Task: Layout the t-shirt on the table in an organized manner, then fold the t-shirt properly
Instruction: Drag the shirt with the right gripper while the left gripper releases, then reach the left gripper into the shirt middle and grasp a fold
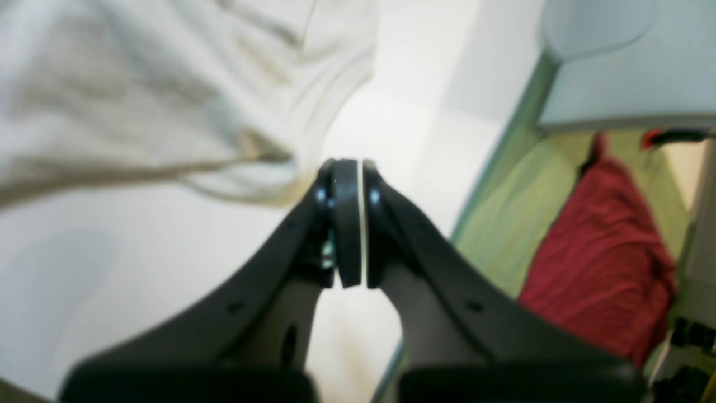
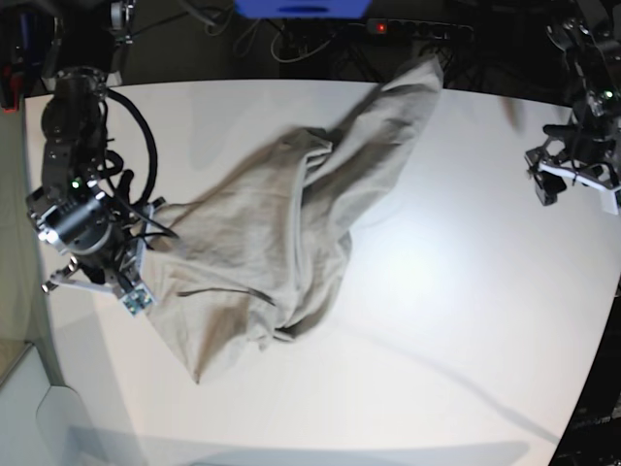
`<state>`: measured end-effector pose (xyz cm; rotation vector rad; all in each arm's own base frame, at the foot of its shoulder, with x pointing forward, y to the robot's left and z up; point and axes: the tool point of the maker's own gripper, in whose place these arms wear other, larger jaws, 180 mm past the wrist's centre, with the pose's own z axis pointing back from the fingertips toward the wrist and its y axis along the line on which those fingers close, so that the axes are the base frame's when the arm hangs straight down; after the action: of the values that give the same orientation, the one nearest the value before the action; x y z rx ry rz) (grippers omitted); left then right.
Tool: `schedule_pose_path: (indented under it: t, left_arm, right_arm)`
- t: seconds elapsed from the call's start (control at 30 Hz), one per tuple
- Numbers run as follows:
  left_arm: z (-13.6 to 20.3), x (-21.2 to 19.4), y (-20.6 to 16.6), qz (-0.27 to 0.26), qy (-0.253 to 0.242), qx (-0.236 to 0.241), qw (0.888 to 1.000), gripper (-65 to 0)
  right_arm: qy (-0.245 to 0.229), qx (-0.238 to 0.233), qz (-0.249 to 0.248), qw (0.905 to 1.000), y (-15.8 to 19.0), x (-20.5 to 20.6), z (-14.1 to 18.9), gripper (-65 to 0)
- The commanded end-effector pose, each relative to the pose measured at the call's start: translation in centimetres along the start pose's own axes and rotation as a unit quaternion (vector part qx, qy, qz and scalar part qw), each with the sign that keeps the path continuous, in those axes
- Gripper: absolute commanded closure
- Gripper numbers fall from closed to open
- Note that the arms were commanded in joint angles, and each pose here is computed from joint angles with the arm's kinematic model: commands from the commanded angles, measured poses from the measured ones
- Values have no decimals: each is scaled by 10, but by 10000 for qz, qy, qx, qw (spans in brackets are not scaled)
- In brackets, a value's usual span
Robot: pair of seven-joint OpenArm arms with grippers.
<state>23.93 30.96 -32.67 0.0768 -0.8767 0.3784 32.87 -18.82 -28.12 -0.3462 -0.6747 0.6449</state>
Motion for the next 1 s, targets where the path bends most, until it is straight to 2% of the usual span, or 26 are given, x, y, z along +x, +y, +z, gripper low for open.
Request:
schedule_pose_path:
  t: [0.0, 0.17, 0.27, 0.37, 0.53, 0.7, 0.97]
  left_arm:
    - [2, 15, -7, -43, -262, -96, 9996, -479]
    - [-7, 14, -52, -5, -253, -622, 9977, -480]
    - [-14, 20, -94, 13, -321, -1091, 9935, -481]
    - [-20, 34, -135, 19, -447, -1533, 9872, -481]
    - [-47, 41, -195, 15, -241, -2105, 9773, -481]
    - [-80, 22, -249, 9, 281, -2461, 9688, -479]
    - [-98, -23, -306, -174, 472, -2775, 9594, -480]
  right_arm:
    - [-195, -31, 73, 9998, -2, 10, 4, 0]
    - [-220, 312, 20, 9993, 27, 1, 0, -1]
    - [-175, 447, -18, 9988, 39, -4, -1, -2]
    - [-115, 571, -48, 9983, 49, -9, -1, -45]
    - [-45, 656, -62, 9978, 57, -15, -2, -115]
    - [21, 719, -64, 9974, 62, -21, -2, -114]
    - [71, 730, -77, 9973, 63, -24, -2, -114]
